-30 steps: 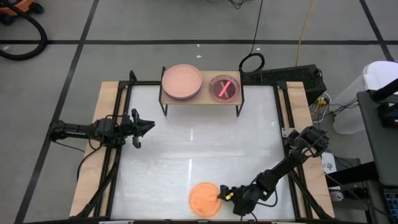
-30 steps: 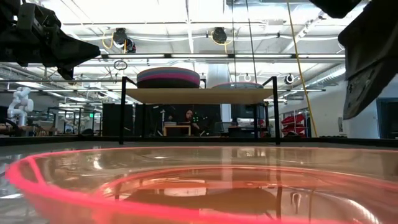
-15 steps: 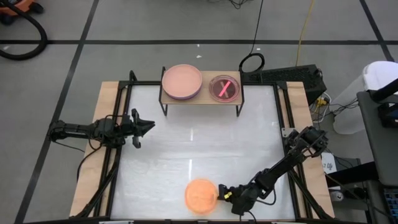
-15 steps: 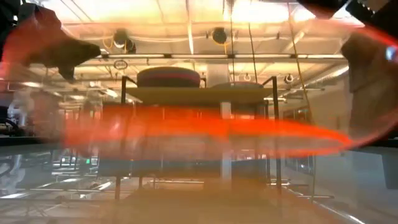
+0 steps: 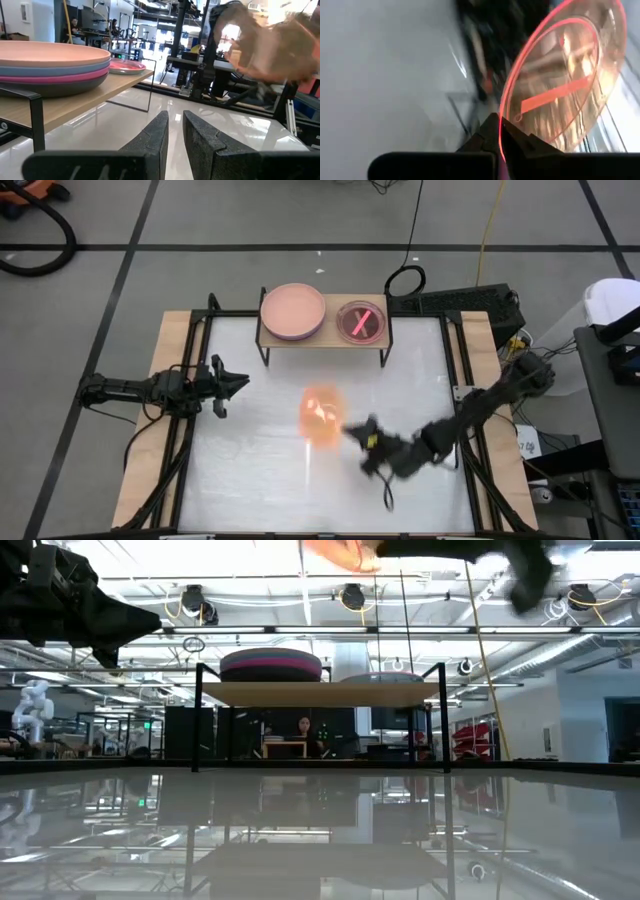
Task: Place and stack plates onto a shelf
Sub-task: Stack the transparent orange plate on top of the transparent pink plate on the shelf
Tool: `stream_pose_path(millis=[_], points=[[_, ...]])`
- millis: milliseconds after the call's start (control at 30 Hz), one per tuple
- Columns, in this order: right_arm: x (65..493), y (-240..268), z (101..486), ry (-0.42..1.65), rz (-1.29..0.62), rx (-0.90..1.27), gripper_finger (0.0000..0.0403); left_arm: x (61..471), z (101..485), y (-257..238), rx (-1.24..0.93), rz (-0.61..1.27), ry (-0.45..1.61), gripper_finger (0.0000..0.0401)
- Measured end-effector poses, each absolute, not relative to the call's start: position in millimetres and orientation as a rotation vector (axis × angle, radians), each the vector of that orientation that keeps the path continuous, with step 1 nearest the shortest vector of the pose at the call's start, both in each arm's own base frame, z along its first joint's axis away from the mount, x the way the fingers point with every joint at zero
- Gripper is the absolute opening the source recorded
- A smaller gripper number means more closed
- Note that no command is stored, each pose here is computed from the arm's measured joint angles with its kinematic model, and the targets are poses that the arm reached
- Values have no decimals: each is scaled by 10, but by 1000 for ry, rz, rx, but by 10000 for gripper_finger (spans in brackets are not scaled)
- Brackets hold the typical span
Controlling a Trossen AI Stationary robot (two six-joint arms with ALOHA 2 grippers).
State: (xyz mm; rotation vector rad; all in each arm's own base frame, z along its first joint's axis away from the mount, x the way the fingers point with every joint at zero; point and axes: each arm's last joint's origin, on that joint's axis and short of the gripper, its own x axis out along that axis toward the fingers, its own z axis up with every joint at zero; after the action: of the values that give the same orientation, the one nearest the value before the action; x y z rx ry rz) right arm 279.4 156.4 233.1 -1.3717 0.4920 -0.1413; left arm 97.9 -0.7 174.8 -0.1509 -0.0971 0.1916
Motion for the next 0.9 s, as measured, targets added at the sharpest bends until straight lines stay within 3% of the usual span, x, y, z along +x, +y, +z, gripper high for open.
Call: stream_pose_path(millis=[133,400,567,900], points=[[2794,1002,2728,537,-378,-1251,0,979,1748,-7,-151,192,-97,62],[2444,-116,3293,560,-641,-1038,0,979,1749,-7,-151,191,-98,62],[2299,-472,3187,712,-597,-988,0,979,1748,-7,-151,192,-97,62],[2291,-616,2805,918,-359,-782,0,979,1748,-7,-151,192,-97,62]])
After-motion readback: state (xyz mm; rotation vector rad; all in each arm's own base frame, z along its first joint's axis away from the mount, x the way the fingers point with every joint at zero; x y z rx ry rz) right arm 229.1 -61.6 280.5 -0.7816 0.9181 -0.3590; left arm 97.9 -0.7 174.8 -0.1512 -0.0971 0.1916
